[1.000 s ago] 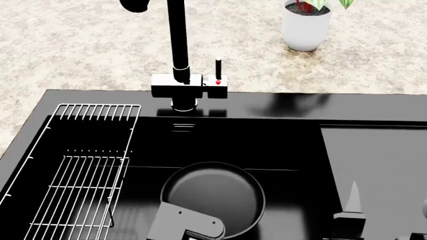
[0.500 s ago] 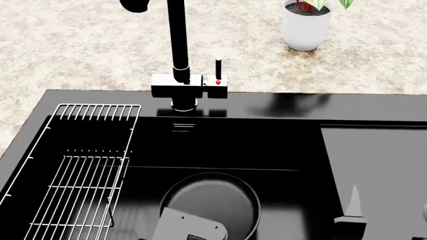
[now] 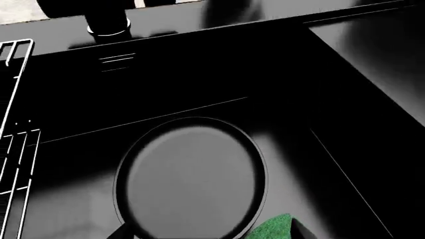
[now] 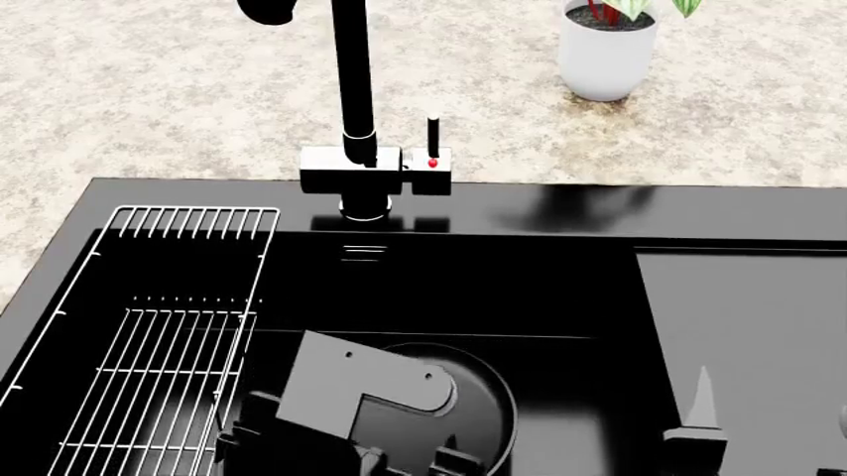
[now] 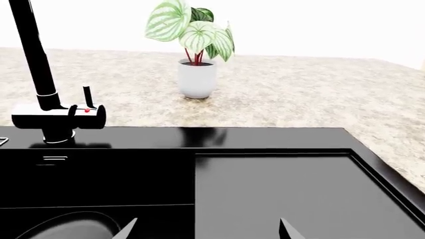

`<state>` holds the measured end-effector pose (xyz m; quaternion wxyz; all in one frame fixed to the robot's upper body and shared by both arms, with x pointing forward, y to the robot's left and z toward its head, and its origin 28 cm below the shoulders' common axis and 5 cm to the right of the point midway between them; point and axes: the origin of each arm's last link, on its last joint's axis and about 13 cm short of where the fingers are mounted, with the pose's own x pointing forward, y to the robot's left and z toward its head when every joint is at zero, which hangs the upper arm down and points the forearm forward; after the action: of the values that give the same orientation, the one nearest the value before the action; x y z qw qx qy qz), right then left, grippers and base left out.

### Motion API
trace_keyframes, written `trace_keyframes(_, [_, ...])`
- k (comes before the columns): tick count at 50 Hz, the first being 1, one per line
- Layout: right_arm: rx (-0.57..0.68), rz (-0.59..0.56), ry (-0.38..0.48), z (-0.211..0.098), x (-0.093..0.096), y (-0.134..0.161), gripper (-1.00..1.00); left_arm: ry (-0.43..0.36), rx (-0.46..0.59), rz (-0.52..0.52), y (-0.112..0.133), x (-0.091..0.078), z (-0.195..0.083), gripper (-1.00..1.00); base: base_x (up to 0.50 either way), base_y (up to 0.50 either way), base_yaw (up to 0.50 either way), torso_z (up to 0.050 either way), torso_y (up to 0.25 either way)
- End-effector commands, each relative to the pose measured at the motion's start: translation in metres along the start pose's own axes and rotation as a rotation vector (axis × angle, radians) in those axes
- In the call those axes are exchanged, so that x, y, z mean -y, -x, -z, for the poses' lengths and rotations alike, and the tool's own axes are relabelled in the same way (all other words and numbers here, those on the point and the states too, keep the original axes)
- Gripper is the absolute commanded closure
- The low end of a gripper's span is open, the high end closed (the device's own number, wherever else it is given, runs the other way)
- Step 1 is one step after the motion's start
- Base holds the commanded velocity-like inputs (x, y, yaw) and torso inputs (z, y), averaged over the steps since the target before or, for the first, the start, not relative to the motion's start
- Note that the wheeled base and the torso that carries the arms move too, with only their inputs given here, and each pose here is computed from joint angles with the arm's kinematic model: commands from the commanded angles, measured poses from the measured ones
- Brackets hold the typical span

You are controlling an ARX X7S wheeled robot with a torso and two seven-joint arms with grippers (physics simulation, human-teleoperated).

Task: Pick the pan and sponge and place them into the sink. Then turn on the water.

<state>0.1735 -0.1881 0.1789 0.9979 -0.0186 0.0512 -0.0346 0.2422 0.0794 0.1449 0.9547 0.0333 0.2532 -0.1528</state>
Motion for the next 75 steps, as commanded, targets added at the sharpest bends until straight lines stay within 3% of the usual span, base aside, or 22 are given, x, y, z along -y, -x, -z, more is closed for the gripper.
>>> trace_keyframes(1, [0.016,-0.007,-0.012,-0.002,-0.001,-0.001,-1.00,0.011,0.127,0.027,0.030,-0.001,-0.036,-1.00,0.00,0.00,0.00,0.000,0.000])
trace_keyframes(11, [0.048,-0.009,-0.016,-0.007,-0.003,-0.004,-1.00,0.010,0.248,-0.001,0.042,-0.022,-0.062,-1.00,0.00,0.00,0.00,0.000,0.000])
trace_keyframes(13, [0.049,-0.012,-0.004,-0.007,-0.005,-0.005,-1.00,-0.051,0.269,0.011,0.048,-0.026,-0.065,-1.00,0.00,0.00,0.00,0.000,0.000])
trace_keyframes(14, [0.062,-0.013,-0.018,-0.009,-0.006,-0.006,-1.00,-0.022,0.258,-0.025,0.049,-0.031,-0.066,-1.00,0.00,0.00,0.00,0.000,0.000])
trace_keyframes(17, [0.085,-0.011,-0.025,-0.015,-0.007,-0.009,-1.00,-0.046,0.310,-0.053,0.051,-0.046,-0.065,-1.00,0.00,0.00,0.00,0.000,0.000])
trace_keyframes(20, [0.104,-0.020,-0.036,-0.018,-0.010,-0.012,-1.00,0.104,0.375,-0.061,0.054,-0.068,-0.068,-1.00,0.00,0.00,0.00,0.000,0.000])
trace_keyframes(22, [0.109,-0.022,-0.017,-0.021,-0.014,-0.016,-1.00,-0.008,0.454,-0.149,0.058,-0.082,-0.068,-1.00,0.00,0.00,0.00,0.000,0.000])
trace_keyframes(23, [0.111,-0.018,-0.020,-0.023,-0.014,-0.017,-1.00,-0.008,0.440,-0.182,0.057,-0.086,-0.067,-1.00,0.00,0.00,0.00,0.000,0.000])
trace_keyframes(24, [0.103,-0.004,0.006,-0.025,-0.016,-0.020,-1.00,0.039,0.430,-0.175,0.058,-0.093,-0.066,-1.00,0.00,0.00,0.00,0.000,0.000])
trace_keyframes(28, [0.089,-0.037,0.033,-0.034,-0.022,-0.031,-1.00,0.076,0.454,-0.228,0.073,-0.117,-0.060,-1.00,0.00,0.00,0.00,0.000,0.000])
trace_keyframes(34, [0.095,-0.033,0.021,-0.047,-0.031,-0.055,-1.00,0.122,0.449,-0.278,0.087,-0.138,-0.054,-1.00,0.00,0.00,0.00,0.000,0.000])
trace_keyframes(38, [0.123,-0.082,0.136,-0.049,-0.042,-0.074,-1.00,0.161,0.462,-0.298,0.099,-0.151,-0.049,-1.00,0.00,0.00,0.00,0.000,0.000])
trace_keyframes(39, [0.120,-0.118,0.059,-0.053,-0.046,-0.079,-1.00,0.165,0.471,-0.296,0.103,-0.153,-0.049,-1.00,0.00,0.00,0.00,0.000,0.000])
trace_keyframes(45, [0.161,-0.224,0.016,-0.071,-0.071,-0.105,-1.00,0.223,0.470,-0.280,0.116,-0.155,-0.052,-1.00,0.00,0.00,0.00,0.000,0.000])
trace_keyframes(47, [0.159,-0.222,-0.039,-0.075,-0.079,-0.115,-1.00,0.201,0.470,-0.316,0.116,-0.157,-0.051,-1.00,0.00,0.00,0.00,0.000,0.000])
trace_keyframes(50, [0.155,-0.241,0.020,-0.076,-0.095,-0.134,-1.00,0.212,0.475,-0.317,0.120,-0.160,-0.055,-1.00,0.00,0.00,0.00,0.000,0.000])
trace_keyframes(53, [0.154,-0.293,0.006,-0.084,-0.105,-0.146,-1.00,0.221,0.492,-0.340,0.126,-0.163,-0.056,-1.00,0.00,0.00,0.00,0.000,0.000])
trace_keyframes(67, [0.104,-0.384,0.056,-0.085,-0.128,-0.174,-1.00,0.219,0.495,-0.365,0.136,-0.170,-0.056,-1.00,0.00,0.00,0.00,0.000,0.000])
trace_keyframes(75, [0.079,-0.378,0.037,-0.086,-0.134,-0.187,-1.00,0.213,0.486,-0.363,0.135,-0.171,-0.054,-1.00,0.00,0.00,0.00,0.000,0.000])
